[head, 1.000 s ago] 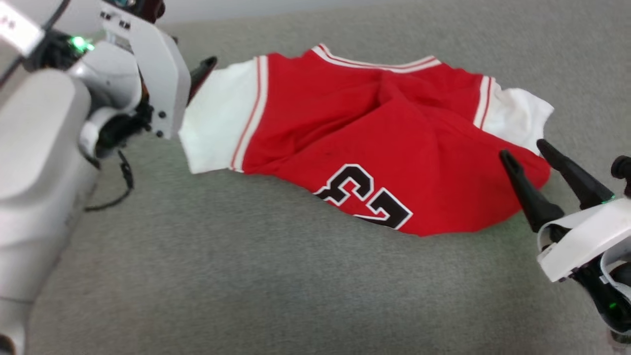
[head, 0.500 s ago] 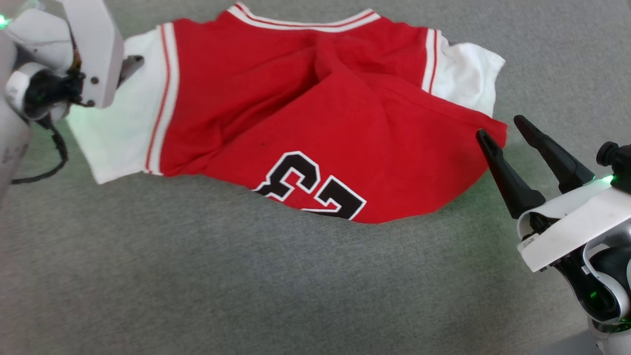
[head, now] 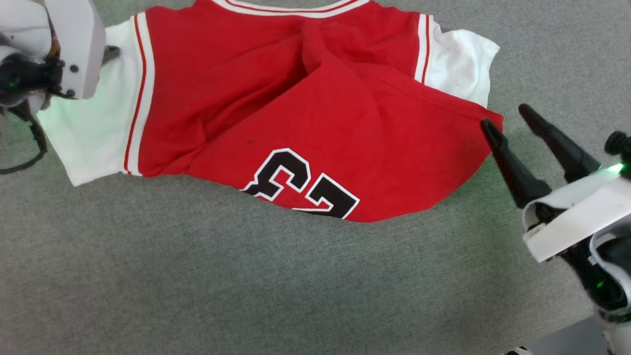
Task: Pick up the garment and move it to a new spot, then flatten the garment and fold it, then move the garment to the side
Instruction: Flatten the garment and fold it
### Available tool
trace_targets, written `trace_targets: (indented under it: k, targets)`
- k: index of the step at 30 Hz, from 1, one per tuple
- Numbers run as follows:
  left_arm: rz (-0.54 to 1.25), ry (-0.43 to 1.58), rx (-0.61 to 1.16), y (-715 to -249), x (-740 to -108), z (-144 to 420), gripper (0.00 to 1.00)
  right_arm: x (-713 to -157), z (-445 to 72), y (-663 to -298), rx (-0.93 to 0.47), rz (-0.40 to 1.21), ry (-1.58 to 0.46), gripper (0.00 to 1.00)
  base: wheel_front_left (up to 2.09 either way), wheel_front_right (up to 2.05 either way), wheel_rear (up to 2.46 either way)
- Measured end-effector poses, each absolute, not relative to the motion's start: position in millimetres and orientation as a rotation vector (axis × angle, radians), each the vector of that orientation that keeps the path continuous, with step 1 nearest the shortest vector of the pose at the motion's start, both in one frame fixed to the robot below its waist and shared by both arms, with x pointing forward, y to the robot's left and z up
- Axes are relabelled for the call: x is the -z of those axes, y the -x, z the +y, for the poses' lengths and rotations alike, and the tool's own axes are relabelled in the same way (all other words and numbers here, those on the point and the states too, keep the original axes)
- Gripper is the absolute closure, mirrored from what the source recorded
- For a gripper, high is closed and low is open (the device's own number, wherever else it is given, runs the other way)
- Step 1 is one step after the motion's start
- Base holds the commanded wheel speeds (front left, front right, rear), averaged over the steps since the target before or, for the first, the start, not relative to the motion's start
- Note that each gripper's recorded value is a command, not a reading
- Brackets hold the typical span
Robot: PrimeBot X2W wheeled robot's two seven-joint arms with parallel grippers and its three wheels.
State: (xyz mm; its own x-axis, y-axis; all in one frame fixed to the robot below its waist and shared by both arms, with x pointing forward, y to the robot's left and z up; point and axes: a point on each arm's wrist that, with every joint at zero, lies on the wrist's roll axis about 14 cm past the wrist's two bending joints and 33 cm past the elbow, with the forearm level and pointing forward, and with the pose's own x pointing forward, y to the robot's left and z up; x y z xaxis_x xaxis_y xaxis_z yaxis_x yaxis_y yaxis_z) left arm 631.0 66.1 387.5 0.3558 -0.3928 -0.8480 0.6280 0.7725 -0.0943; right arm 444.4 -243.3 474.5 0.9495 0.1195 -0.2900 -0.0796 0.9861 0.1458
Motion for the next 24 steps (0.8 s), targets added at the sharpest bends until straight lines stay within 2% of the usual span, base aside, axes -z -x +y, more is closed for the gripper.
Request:
trace_targets:
  k: [3,7,13,16,21,24]
  targets:
    - [1.013,-0.258,0.685,-629.9,-386.8,63.4,1.0,-477.5,-247.0,-452.1,-0.114,0.318,-0.122,0.0,0.0,0.0,0.0]
    - [0.994,-0.262,0.699,-633.5,-388.1,60.6,1.0,-467.7,-256.1,-464.3,-0.161,0.448,-0.009,0.0,0.0,0.0,0.0]
    - [0.965,-0.254,0.72,-636.5,-387.7,55.3,1.0,-468.0,-278.0,-502.9,-0.19,0.614,0.116,0.0,0.0,0.0,0.0]
    - [0.958,-0.247,0.728,-636.4,-387.3,54.3,1.0,-465.2,-271.1,-522.1,-0.232,0.667,0.143,0.0,0.0,0.0,0.0]
    - [0.951,-0.24,0.732,-638.9,-385.8,56.7,1.0,-443.9,-268.4,-539.7,-0.267,0.781,0.217,0.0,0.0,0.0,0.0]
    - [0.948,-0.234,0.736,-639.9,-384.5,56.9,1.0,-420.3,-265.8,-538.1,-0.294,0.873,0.272,0.0,0.0,0.0,0.0]
